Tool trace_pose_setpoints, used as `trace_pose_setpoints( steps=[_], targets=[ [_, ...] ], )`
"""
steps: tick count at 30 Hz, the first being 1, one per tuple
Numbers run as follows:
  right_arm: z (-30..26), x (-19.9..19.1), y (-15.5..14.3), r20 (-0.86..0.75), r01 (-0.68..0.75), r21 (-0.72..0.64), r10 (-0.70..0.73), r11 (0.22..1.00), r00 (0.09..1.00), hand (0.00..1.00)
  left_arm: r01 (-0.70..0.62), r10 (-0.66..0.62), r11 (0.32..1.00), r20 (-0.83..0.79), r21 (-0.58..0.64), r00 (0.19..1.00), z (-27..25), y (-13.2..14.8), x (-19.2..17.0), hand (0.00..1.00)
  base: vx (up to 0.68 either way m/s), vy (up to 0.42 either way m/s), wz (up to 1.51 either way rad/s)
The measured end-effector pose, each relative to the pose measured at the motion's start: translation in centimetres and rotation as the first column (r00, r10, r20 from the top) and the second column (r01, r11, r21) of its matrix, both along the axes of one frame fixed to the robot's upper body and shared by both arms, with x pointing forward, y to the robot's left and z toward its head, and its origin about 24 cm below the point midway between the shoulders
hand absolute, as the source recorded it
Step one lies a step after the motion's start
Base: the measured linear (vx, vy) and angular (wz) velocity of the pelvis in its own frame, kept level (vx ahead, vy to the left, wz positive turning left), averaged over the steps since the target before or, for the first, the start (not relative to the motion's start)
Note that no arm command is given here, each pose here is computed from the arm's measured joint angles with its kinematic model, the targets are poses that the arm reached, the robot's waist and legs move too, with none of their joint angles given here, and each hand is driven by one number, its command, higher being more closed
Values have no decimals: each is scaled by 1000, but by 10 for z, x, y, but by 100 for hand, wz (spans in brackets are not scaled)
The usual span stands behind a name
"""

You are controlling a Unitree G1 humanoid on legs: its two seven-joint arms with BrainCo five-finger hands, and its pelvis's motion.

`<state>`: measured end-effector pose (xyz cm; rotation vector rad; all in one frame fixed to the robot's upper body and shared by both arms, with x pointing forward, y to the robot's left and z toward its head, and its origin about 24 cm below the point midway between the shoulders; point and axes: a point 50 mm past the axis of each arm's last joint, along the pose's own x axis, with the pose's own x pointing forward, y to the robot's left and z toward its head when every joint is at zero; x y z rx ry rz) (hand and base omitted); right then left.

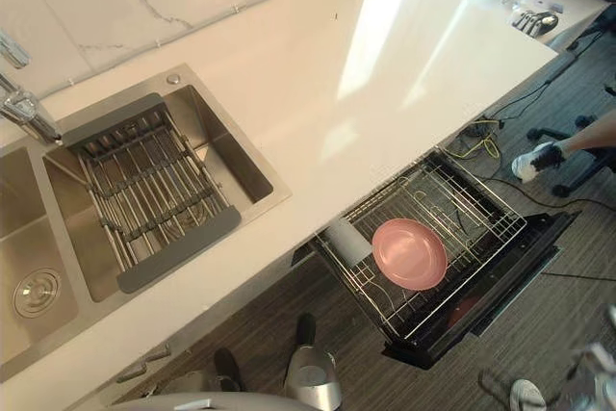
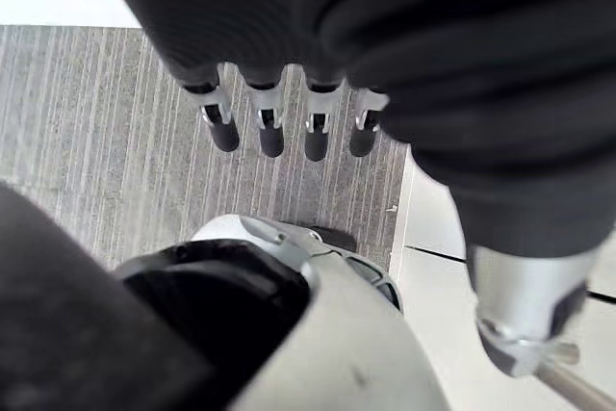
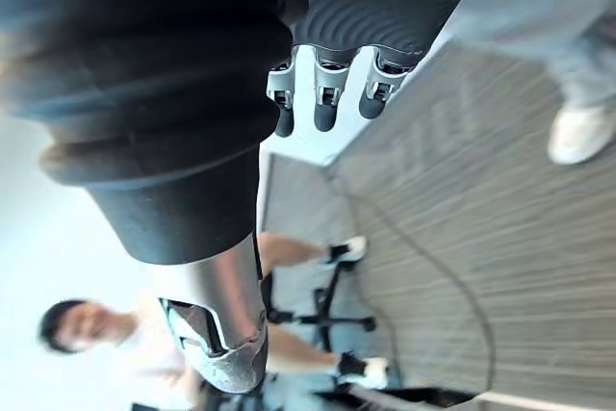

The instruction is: Walk over to the sink, pick up the cup, carry it to the dishwasher, place the cup inside the dishwasher, then close the dishwasher door

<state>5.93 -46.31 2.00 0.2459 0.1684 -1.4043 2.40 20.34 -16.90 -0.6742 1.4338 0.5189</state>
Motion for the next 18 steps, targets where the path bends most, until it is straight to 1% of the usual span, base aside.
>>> trace_pose_setpoints(
  steps=[1, 3, 4, 5, 8, 10, 11, 12, 14, 15, 18],
  targets=[
    [-9, -6, 3, 2, 9, 32, -10, 999, 1000, 0, -5, 5, 1000, -7, -1, 1000, 0, 0, -2, 0, -29, 9, -4],
    [-42, -24, 21, 0, 23, 155, -24, 988, 1000, 0, -46, 46, 999, -15, -1, 999, -1, 1, -7, 0, -32, 11, -7],
    [-50, -26, 26, 6, 22, 187, -24, 982, 1000, 0, -55, 56, 998, -12, 1, 998, -1, 1, -7, 0, -57, 25, -3],
    [-65, -28, 39, 26, 15, 239, -22, 971, 999, 0, -76, 76, 997, -2, 3, 997, 0, 3, -6, 0, -57, 37, 10],
    [-90, -34, 66, 76, 3, 313, -29, 950, 997, 0, -63, 63, 998, 21, 2, 998, 0, 3, -3, 0, -35, 63, 32],
    [-96, -27, 78, 98, -31, 320, -1, 947, 995, 0, -56, 56, 998, 27, 0, 998, 0, 0, -1, 0, -35, 94, 24],
    [-98, -14, 87, 118, -90, 316, 55, 945, 992, 0, -68, 68, 998, 24, -3, 997, -1, -1, -3, 0, -36, 75, -1],
    [-98, -7, 92, 128, -117, 317, 80, 941, 989, 0, -67, 67, 998, 23, -3, 997, -1, -1, -3, 0, -39, 85, -2],
    [-95, 24, 103, 185, -204, 295, 154, 934, 971, 0, -42, 42, 999, 35, 0, 999, 0, -1, 0, 0, -28, 81, 2],
    [-93, 25, 102, 192, -194, 281, 143, 940, 971, 0, -41, 41, 999, 45, -5, 998, 0, -2, 2, 0, -20, 74, 3],
    [-83, 40, 102, 225, -231, 236, 178, 944, 958, 0, -38, 40, 999, 66, -30, 997, -1, -7, 3, 0, -4, 27, -1]
  ],
)
